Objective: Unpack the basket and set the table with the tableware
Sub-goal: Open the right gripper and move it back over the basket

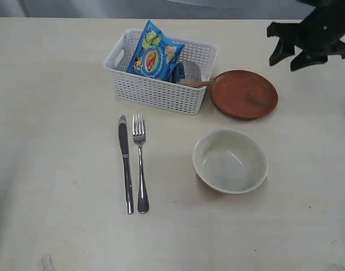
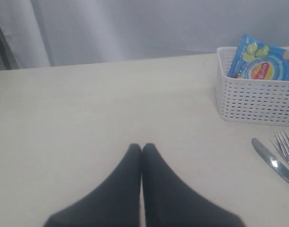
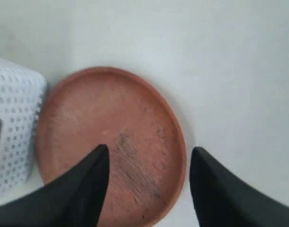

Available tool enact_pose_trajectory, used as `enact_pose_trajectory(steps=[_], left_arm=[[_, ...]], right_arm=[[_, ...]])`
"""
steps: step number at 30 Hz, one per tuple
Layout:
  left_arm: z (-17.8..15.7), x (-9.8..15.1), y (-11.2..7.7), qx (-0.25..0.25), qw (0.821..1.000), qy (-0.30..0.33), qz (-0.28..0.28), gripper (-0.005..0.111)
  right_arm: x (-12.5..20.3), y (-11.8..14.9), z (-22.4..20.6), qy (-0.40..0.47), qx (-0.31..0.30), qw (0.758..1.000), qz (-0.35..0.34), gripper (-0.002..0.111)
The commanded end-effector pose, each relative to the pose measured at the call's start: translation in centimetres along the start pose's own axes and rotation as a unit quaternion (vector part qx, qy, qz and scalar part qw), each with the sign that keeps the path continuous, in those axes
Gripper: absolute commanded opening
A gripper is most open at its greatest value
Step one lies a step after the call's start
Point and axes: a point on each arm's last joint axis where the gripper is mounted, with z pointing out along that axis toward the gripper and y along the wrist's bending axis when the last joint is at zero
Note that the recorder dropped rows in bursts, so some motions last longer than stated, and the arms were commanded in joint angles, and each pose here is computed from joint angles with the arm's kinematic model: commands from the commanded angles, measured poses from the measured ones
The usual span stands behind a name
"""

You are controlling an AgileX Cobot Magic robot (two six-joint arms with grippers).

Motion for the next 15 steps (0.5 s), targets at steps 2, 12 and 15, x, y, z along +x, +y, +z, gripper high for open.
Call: enact_pose_trajectory(steps=[2,12,15], left_arm=[[0.0,0.0,0.0,0.001,1.0,-0.004,-0.005,0.0],[0.0,0.0,0.0,0.001,1.0,-0.004,-0.005,0.0],[0.0,0.0,0.0,0.001,1.0,-0.004,-0.005,0.0]], right_arm=[[-2.1,4.6,-4.0,-0.042,-0.04,0.996,-0.066,0.051],[-2.6,16.4,-2.7,-0.048,-0.101,0.975,-0.194,0.058],[-2.4,18.5,-0.8,-0.031,-0.109,0.971,-0.209,0.064]])
